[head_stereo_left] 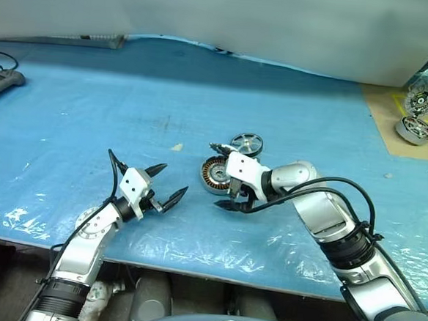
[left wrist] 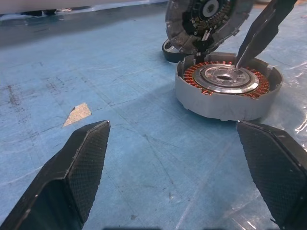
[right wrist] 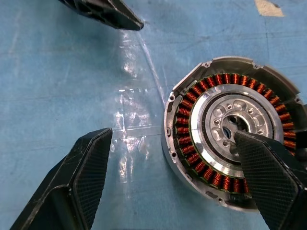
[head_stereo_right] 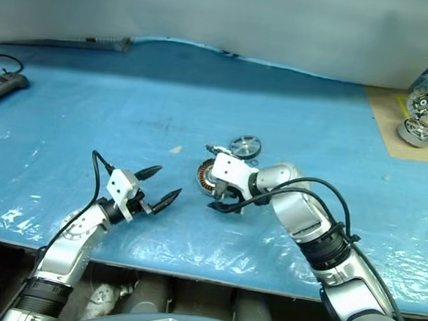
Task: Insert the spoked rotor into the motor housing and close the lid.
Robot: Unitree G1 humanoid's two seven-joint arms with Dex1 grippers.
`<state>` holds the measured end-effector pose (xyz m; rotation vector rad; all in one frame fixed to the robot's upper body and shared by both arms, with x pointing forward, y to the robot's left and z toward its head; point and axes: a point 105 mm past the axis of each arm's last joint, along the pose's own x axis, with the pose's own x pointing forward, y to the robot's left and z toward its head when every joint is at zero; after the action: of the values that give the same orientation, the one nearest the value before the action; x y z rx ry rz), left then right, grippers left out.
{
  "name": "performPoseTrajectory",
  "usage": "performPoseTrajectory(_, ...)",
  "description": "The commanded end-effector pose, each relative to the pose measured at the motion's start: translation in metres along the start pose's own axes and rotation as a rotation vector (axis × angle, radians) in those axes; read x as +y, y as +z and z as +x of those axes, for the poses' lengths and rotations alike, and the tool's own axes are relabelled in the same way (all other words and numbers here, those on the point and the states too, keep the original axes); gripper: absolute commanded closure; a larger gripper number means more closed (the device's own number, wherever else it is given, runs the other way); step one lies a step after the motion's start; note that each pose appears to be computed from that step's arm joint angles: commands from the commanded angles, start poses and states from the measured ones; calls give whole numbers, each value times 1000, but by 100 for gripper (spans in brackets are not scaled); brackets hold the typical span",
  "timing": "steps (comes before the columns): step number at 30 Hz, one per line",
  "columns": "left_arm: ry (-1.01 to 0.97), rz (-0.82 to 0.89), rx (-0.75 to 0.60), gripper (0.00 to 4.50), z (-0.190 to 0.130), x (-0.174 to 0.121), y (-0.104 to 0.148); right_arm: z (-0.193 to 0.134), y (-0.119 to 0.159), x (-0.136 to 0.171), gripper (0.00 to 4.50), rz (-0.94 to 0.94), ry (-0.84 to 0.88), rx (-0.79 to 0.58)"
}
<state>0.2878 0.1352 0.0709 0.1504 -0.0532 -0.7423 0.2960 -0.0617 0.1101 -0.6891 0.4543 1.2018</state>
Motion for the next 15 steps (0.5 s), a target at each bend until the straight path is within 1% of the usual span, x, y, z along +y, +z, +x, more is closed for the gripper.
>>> performPoseTrajectory(1, -18, 26, -42, 0, 0, 1, 13, -29, 22, -2, 16, -25, -11, -77)
performPoseTrajectory(3, -29, 27, -42, 0, 0, 1, 13, -42, 20, -1, 16, -3, -4, -86)
performPoseTrajectory(5, -40, 27, -42, 0, 1, 0, 14, -54, 11, -3, 16, 36, -8, -87)
performPoseTrajectory(10, -69, 24, -45, 0, 4, -2, 16, -68, -30, -6, 16, 144, -68, -29)
performPoseTrajectory(12, -77, 25, -44, 0, 5, -2, 17, -67, -45, -14, 16, 194, -136, -24)
performPoseTrajectory(15, -87, 29, -45, 0, 6, -2, 18, -57, -65, -35, 16, 288, -305, -54)
